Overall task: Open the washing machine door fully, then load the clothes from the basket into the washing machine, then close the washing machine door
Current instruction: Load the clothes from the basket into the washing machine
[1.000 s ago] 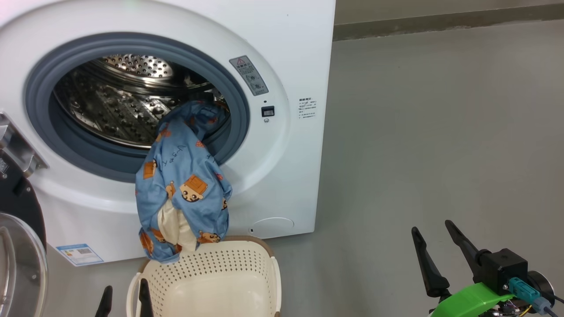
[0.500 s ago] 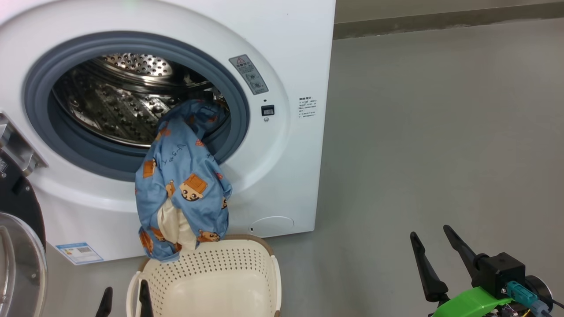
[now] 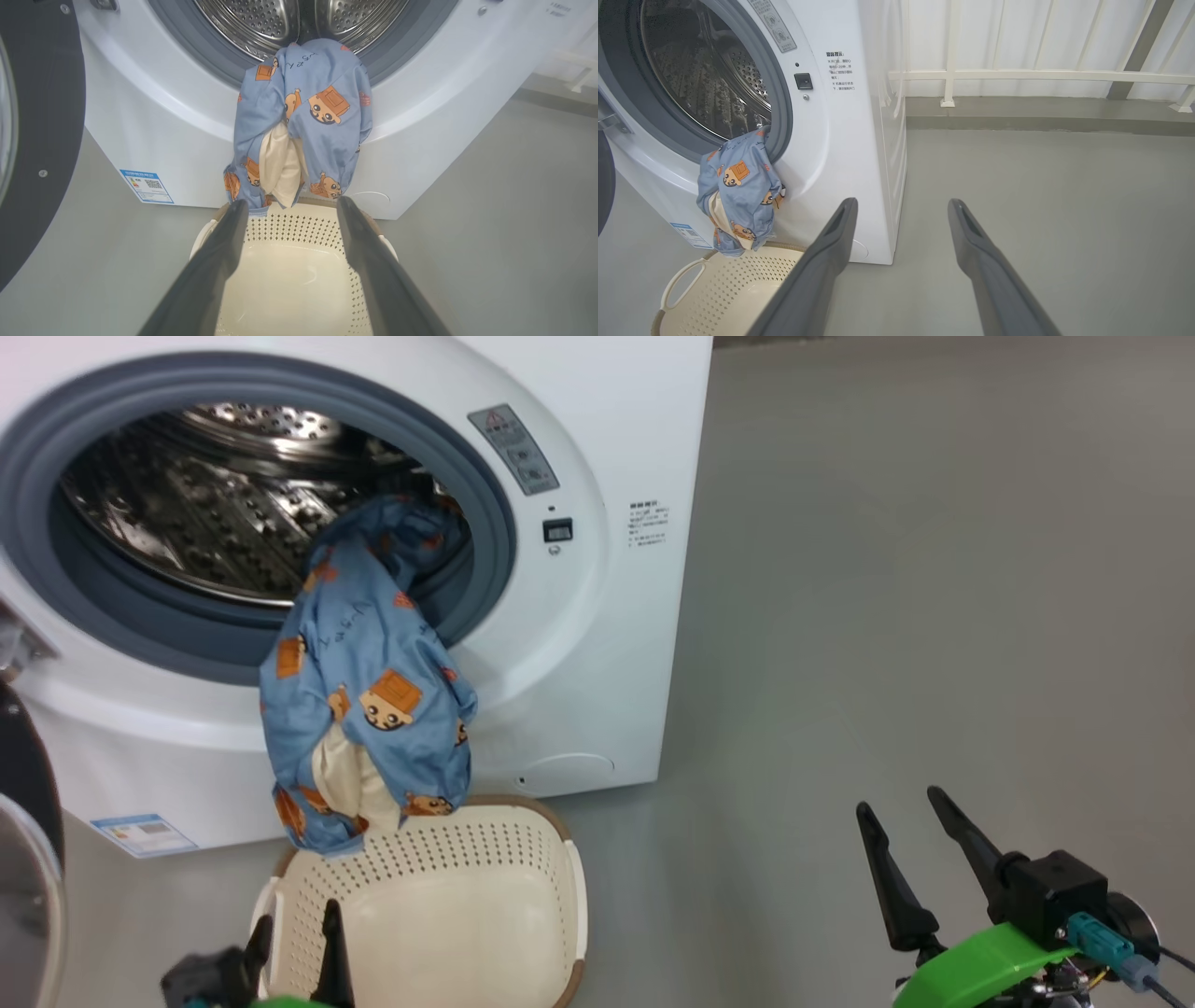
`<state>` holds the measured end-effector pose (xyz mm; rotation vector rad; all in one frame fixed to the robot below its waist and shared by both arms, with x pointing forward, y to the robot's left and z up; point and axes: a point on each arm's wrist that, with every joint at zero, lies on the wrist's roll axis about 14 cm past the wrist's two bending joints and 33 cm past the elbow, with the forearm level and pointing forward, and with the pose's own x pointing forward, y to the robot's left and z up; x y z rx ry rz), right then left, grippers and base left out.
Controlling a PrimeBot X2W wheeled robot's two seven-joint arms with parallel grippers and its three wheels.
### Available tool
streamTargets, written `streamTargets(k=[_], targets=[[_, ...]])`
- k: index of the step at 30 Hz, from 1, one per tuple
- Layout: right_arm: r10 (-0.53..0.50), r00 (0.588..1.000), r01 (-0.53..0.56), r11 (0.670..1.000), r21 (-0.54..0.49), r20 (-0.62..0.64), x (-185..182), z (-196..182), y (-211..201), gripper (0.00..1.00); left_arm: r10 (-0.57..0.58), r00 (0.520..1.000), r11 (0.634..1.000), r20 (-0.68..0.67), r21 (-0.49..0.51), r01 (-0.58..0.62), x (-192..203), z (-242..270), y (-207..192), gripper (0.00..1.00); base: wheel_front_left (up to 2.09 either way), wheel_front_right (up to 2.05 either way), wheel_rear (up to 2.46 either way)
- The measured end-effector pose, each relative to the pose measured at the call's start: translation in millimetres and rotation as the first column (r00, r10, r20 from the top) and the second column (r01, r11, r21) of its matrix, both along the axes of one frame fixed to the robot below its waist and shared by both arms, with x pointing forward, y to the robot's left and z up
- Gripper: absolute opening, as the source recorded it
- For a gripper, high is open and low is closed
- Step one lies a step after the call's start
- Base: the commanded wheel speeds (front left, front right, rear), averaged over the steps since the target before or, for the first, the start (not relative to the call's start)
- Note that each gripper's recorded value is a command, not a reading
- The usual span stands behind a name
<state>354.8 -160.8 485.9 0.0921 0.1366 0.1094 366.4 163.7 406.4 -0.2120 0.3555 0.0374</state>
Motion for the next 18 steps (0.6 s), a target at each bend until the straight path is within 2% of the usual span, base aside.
streamTargets(k=[10,18], targets=[[-0.020,1.000,0.020,1.000,0.000,-0.004,27.6,-9.2,-6.7,1.00,-0.056,0.982,0.997,-0.180,-0.058,0.046,58.0,-51.6,-11.8,1.00,0.00,0.00,0.00],[-0.051,0.998,0.050,0.999,-0.011,-0.041,43.9,-30.6,-17.8,1.00,-0.071,0.961,0.994,-0.269,-0.097,0.046,107.2,-82.9,-13.5,1.00,0.00,0.00,0.00]])
